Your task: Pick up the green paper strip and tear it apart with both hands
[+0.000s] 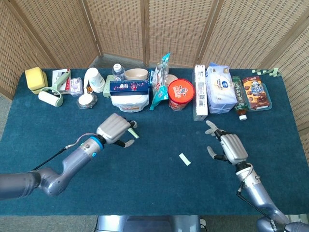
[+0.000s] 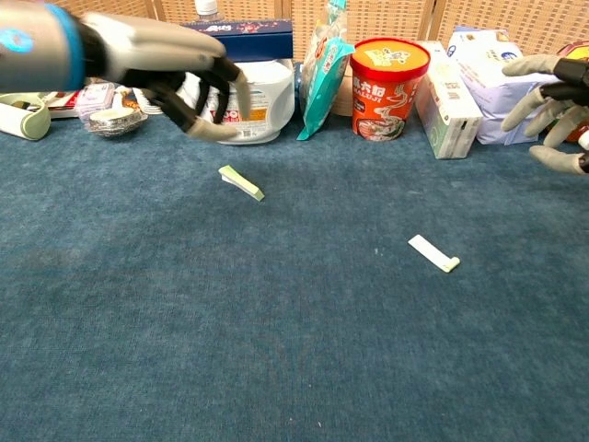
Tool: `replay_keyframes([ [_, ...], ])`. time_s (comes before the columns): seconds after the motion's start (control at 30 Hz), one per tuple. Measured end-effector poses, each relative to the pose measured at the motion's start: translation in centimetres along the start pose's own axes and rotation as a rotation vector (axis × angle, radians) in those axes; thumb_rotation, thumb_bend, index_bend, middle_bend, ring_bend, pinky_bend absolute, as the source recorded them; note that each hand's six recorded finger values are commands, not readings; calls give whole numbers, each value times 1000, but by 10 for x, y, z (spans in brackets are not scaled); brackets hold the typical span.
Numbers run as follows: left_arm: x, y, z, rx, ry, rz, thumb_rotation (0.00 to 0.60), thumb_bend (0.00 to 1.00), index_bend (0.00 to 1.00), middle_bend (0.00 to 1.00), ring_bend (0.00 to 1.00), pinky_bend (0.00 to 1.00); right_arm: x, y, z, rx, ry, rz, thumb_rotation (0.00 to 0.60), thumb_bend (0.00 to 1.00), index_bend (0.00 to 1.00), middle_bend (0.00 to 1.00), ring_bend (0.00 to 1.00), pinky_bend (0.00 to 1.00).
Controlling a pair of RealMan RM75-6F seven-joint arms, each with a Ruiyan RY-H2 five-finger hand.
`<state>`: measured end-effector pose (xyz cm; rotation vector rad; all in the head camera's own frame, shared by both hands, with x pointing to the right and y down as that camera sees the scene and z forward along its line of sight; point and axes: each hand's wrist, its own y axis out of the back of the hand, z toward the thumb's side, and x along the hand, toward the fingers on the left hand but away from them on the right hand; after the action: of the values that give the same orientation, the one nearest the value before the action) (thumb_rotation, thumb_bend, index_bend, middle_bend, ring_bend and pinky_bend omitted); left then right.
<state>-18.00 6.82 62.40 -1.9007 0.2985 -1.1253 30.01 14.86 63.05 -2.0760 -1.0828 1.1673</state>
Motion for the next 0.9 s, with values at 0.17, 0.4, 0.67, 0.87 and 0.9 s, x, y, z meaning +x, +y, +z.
replay_keyframes([
  [0.17,-39,5,-26,-44,79,61,320,318,277,428,418,652,5,6,-6,49,-26,-21,600,452,41,337,295,342],
  [0.4,-113,-2,-67,-85,238,113,318,317,277,428,418,652,14,15,-16,131,-77,-58,600,452,83,329,285,335],
  [0.67,-199,-26,-100,-89,414,147,319,316,278,428,418,648,30,25,-28,249,-146,-130,600,452,104,300,247,305],
  [0.87,-264,-48,-117,-67,549,181,321,316,281,428,418,640,58,30,-43,366,-227,-177,600,452,122,297,222,286],
  [0.9,-272,-51,-119,-67,565,187,320,316,282,428,418,640,64,30,-46,380,-242,-176,600,452,123,297,219,285],
])
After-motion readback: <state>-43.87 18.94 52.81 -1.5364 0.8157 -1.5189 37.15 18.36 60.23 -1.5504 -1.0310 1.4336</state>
